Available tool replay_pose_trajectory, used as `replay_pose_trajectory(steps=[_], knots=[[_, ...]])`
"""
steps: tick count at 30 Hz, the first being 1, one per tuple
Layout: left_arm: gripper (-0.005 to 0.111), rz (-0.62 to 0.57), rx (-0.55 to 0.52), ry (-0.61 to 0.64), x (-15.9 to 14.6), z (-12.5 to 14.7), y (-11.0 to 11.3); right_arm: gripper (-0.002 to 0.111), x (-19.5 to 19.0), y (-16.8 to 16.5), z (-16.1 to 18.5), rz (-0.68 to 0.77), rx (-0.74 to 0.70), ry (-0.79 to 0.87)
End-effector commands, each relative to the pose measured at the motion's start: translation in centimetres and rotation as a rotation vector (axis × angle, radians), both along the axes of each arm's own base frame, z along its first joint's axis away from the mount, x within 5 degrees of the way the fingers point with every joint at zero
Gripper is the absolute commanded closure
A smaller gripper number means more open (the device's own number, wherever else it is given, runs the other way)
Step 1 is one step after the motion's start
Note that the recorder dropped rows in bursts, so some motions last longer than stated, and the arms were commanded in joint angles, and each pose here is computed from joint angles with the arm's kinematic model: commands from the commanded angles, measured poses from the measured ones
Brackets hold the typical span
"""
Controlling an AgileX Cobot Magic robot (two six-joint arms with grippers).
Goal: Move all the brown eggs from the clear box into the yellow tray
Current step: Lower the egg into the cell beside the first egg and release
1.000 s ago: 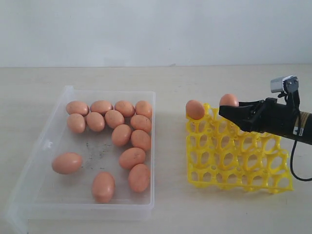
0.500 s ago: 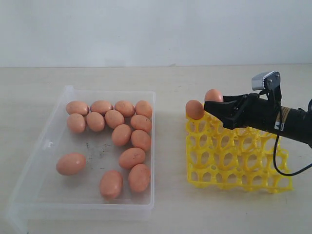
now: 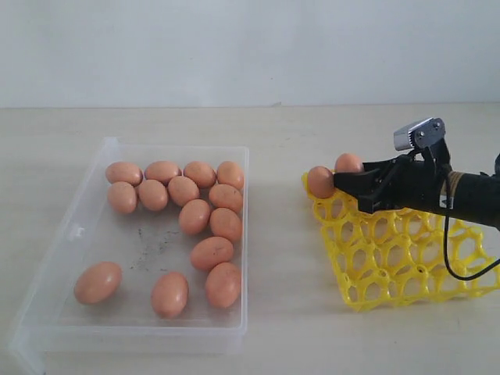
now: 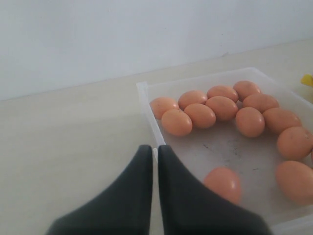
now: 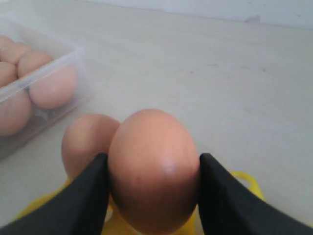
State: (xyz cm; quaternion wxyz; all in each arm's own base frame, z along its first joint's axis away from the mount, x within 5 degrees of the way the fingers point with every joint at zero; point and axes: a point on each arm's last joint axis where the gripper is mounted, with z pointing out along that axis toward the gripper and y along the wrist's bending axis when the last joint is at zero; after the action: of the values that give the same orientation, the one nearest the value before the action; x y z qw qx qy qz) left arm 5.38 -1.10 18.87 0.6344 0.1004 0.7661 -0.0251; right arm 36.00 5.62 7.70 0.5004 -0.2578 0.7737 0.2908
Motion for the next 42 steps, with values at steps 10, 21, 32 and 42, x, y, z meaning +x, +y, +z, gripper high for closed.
replay_pose_trajectory(steps=[10, 21, 32, 42], knots=[[0.103, -0.005, 0.001, -0.003, 0.0, -0.1, 0.0, 0.106, -0.2, -0.5, -1.3, -0.028, -0.096, 0.072], [0.103, -0.005, 0.001, -0.003, 0.0, -0.1, 0.0, 0.059, -0.2, -0.9, -1.7, -0.069, -0.122, 0.121], [0.103, -0.005, 0.001, -0.003, 0.0, -0.1, 0.0, 0.059, 0.1, -0.9, 0.2, -0.075, -0.123, 0.081], [0.103, -0.005, 0.001, -0.003, 0.0, -0.1, 0.0, 0.046, 0.0, -1.1, 1.9, -0.1, -0.142, 0.066]])
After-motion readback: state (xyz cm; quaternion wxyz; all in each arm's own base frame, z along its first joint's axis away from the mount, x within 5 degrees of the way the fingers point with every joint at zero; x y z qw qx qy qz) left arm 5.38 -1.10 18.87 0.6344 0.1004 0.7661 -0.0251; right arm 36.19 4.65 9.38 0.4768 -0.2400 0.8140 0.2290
